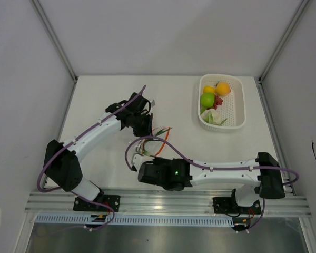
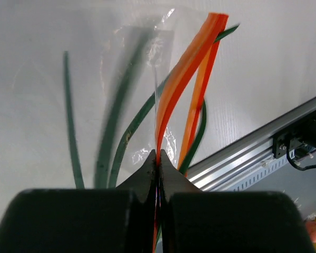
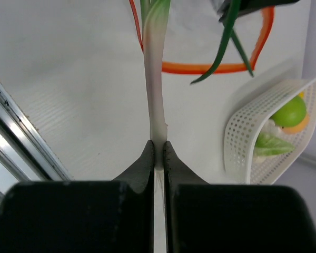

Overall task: Place the food in the zip-top bag and seal the zipper
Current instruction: Place the fake vegetable in the zipper food storage bag.

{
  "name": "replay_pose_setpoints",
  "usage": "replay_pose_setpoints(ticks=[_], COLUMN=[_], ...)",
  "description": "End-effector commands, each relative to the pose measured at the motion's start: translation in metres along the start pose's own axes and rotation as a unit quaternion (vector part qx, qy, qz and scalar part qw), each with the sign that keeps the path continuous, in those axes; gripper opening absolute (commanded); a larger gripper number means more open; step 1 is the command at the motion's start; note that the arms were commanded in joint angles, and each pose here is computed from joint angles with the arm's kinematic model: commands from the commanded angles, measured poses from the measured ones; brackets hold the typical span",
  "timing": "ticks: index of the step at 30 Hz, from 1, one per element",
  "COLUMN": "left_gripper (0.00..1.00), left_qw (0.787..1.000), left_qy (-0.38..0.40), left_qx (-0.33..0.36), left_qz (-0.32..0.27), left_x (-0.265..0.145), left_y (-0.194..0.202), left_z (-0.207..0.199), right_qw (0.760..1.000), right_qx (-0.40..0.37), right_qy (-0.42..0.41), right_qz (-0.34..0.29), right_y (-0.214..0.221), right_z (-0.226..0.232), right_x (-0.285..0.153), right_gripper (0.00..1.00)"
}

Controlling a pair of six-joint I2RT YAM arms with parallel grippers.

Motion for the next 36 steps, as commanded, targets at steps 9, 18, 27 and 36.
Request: replay_pose_setpoints(ticks=[9,18,27,36], left_gripper=[0.01,0.01,0.01,0.01], left_qw=[0.995,0.995,0.995,0.993], left_qy=[0.085,0.058,0.007,0.007], left_qx=[0.037,0.023,0.004,-0.002], left_qz=[-0.036,-0.076,-0.099,-0.116], left_x=[-0.02,-0.034,-0.038,-0.042], left_y=[-0.004,-0.005,-0.005,-0.007], left_z=[-0.03,-0.026,-0.013,-0.014], right_qw=[0.995,0.993,0.981,0.976], right_qx=[0.047,0.09,0.169,0.208], right_qy=[-0.049,-0.07,-0.094,-0.068], right_qz=[-0.073,-0.002,-0.007,0.019], right_y=[-0.042,0.004,0.018,0.032], right_z=[-0.015,-0.007,-0.013,-0.028], right_x=[0.017,0.038,0.025,0.024], right_gripper=[0.0,0.0,0.0,0.0])
Point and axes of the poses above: each gripper's point midway between its finger pads, its own x axis out along the fingers, its own z axis along the line the jaws close on, y = z × x, the point moved 4 cm from there along -x, back along the fingers, and after that the axes turned 14 degrees about x, right-handed, at the moved point
